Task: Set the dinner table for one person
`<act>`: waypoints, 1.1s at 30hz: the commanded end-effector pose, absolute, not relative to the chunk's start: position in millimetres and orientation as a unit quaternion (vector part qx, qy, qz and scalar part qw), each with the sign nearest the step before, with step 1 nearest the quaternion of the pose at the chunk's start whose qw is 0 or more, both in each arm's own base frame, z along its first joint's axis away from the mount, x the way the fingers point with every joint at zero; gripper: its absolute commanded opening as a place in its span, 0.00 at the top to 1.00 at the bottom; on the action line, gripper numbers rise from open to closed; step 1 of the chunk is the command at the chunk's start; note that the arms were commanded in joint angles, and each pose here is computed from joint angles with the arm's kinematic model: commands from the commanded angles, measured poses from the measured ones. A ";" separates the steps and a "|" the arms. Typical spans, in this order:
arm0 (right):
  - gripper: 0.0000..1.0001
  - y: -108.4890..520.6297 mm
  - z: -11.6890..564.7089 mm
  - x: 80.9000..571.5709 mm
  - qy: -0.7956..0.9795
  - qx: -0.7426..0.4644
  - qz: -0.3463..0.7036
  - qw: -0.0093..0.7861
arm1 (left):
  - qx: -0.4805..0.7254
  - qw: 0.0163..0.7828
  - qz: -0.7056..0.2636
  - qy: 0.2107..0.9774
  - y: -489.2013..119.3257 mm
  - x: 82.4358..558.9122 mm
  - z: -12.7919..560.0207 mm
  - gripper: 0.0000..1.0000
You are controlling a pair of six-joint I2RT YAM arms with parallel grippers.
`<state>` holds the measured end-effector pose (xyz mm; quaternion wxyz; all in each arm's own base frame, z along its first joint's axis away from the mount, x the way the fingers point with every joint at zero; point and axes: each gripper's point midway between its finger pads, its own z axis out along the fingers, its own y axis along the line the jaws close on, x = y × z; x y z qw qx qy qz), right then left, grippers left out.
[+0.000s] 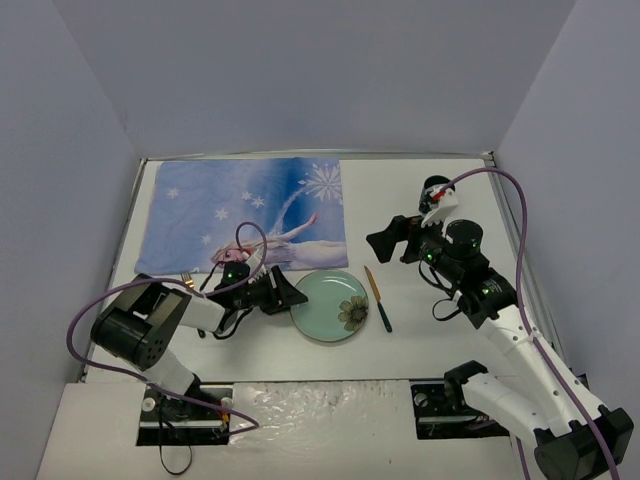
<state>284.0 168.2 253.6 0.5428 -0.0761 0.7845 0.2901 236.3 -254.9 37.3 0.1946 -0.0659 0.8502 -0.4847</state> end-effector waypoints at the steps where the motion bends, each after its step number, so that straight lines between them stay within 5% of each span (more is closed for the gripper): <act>1: 0.00 167.2 274.3 290.3 0.759 -0.076 0.293 0.576 | -0.095 0.135 -0.399 0.902 -230.0 207.4 -20.7 0.69; 7: 0.00 167.1 272.7 291.7 0.761 -0.077 0.290 0.575 | -0.087 0.144 -0.413 0.895 -233.7 209.6 -9.3 0.99; 21: 0.00 168.5 294.3 297.8 0.748 -0.084 0.289 0.591 | -0.079 0.286 -0.519 0.802 -219.5 257.7 163.7 1.00; 33: 0.00 166.7 304.6 302.2 0.742 -0.093 0.276 0.604 | -0.198 0.442 -0.534 0.692 -93.1 366.7 263.0 1.00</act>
